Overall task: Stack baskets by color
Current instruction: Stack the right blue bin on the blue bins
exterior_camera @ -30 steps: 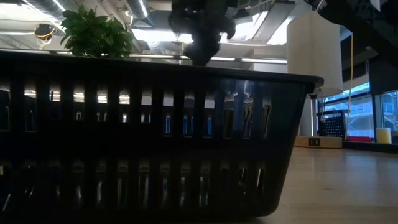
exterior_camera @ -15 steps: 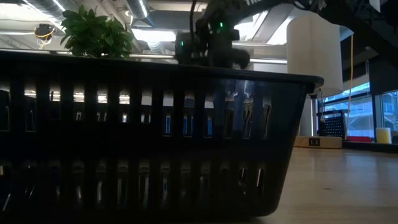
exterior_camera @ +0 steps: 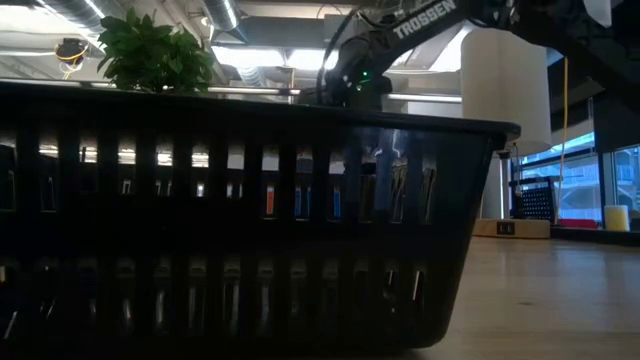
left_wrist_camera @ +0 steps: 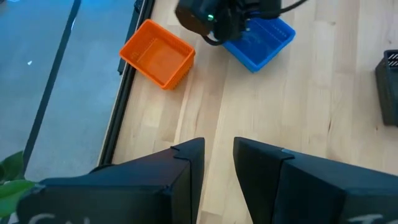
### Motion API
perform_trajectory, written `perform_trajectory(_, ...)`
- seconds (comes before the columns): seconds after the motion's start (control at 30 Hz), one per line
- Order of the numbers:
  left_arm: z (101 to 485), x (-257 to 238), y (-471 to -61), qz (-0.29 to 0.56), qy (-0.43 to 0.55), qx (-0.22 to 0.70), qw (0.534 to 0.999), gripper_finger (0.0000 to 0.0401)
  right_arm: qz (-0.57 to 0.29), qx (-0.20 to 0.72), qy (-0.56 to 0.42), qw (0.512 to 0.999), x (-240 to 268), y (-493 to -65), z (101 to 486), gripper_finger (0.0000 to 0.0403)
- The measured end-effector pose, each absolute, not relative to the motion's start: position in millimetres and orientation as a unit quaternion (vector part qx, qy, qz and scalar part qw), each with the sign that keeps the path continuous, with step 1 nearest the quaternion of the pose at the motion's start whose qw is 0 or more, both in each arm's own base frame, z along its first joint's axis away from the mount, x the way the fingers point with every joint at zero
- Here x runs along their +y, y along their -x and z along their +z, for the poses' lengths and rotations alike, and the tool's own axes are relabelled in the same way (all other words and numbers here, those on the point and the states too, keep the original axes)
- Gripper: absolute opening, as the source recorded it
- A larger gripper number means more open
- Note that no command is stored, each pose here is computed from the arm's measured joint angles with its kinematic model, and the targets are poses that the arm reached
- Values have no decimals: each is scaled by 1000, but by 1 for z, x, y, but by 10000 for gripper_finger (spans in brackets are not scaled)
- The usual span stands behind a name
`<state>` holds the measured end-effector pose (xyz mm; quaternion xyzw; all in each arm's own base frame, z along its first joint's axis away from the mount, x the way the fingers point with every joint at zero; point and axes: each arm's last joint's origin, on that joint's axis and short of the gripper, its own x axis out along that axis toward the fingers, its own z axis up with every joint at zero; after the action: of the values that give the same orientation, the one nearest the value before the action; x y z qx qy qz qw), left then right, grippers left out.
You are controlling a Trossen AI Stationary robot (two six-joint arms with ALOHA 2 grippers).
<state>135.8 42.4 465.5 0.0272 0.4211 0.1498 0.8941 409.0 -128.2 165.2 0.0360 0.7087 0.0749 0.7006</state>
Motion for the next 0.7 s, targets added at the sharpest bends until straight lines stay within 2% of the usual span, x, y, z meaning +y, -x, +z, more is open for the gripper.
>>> perform_trajectory(0.7,466,42,-135,150,-28,419,895,78,-104,750,72,650,-214,-377,166,0)
